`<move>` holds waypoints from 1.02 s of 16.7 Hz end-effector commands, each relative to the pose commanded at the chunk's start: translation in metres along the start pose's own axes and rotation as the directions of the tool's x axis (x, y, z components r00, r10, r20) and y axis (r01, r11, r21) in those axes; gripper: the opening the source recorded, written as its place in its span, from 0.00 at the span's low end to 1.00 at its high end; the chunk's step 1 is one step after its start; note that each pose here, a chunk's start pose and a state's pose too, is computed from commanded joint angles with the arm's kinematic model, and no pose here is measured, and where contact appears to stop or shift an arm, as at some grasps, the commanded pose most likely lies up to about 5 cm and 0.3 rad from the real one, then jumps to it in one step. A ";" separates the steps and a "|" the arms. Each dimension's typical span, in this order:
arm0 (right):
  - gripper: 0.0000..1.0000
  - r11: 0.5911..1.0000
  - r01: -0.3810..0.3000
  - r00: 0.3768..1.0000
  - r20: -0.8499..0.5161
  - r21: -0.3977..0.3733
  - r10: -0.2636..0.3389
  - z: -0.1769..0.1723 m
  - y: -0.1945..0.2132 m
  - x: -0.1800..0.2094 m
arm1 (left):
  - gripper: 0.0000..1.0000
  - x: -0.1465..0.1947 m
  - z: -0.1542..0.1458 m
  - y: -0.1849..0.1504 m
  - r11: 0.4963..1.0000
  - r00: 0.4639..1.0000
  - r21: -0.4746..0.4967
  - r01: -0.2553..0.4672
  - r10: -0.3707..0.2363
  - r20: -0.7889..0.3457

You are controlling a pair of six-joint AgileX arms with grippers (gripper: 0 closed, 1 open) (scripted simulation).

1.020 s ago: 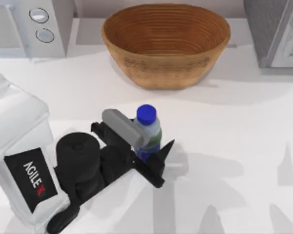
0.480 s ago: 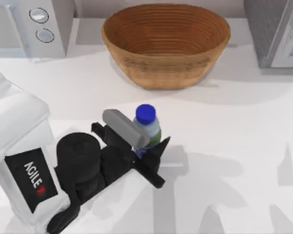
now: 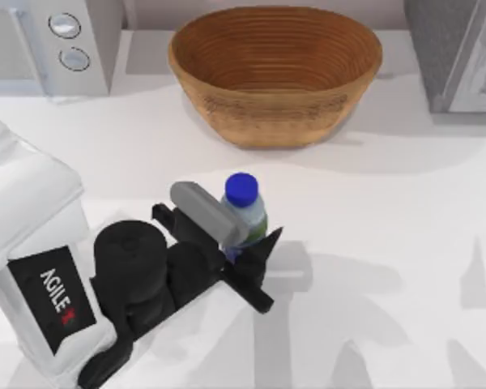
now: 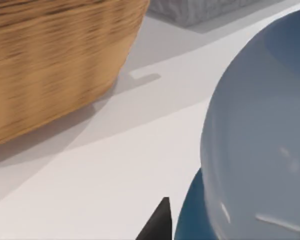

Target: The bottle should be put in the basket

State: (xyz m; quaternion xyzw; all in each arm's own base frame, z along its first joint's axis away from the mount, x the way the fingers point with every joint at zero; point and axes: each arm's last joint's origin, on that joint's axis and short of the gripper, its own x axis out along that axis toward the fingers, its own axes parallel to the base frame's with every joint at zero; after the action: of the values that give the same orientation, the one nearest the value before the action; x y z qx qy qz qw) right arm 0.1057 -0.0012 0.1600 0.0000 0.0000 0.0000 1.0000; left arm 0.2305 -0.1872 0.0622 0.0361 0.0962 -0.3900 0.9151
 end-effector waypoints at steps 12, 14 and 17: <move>1.00 1.000 0.000 1.000 0.000 0.000 0.000 0.000 0.000 0.000 | 0.00 -0.067 0.068 0.007 1.000 1.000 0.002 0.003 -0.003 0.017; 1.00 1.000 0.000 1.000 0.000 0.000 0.000 0.000 0.000 0.000 | 0.00 -0.091 0.079 0.006 1.000 1.000 0.004 0.001 -0.001 0.029; 1.00 1.000 0.000 1.000 0.000 0.000 0.000 0.000 0.000 0.000 | 0.00 -0.124 0.083 0.004 1.000 0.999 0.008 0.000 0.000 0.038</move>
State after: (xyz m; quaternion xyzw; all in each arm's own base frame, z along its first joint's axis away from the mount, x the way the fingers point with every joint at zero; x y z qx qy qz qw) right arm 0.1057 -0.0012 0.1600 0.0000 0.0000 0.0000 1.0000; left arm 0.1614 -0.1087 0.1692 0.0324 0.0771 -0.3910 0.9166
